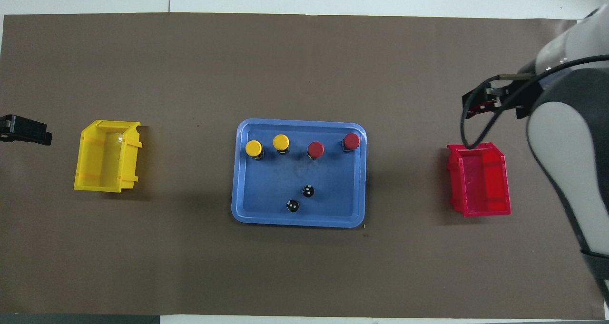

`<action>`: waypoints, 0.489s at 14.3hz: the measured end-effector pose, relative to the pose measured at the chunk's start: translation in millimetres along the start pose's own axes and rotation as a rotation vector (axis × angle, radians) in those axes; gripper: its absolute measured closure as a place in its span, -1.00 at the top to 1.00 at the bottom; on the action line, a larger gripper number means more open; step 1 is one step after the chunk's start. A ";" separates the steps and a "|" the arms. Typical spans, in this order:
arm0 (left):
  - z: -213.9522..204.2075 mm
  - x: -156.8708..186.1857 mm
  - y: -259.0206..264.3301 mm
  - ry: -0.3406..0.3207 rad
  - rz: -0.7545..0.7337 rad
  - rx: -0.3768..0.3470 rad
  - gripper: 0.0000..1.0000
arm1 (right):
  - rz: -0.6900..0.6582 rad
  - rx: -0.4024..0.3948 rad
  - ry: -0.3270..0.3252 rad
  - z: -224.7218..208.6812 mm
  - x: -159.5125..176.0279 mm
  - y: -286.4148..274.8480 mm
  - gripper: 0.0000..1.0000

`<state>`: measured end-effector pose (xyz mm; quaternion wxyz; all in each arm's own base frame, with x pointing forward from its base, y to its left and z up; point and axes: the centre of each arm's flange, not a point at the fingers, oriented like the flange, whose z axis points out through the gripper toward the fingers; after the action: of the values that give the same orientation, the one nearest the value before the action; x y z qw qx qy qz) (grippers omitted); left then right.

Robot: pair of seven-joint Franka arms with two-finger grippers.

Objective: Sort red and yellow buttons by color
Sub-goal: 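Grasp a red button with the right gripper while the left gripper reaches yellow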

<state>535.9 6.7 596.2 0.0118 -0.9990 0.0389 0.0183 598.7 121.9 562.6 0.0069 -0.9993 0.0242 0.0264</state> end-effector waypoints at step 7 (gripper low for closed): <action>-3.0 7.2 -4.0 0.010 0.036 0.023 1.00 | -0.024 0.047 0.117 136.0 17.4 -133.7 1.00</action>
<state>543.5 10.0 599.1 0.0227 -0.9980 0.0574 0.0131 615.5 256.7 427.5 0.0294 -0.9989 0.0133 -0.0327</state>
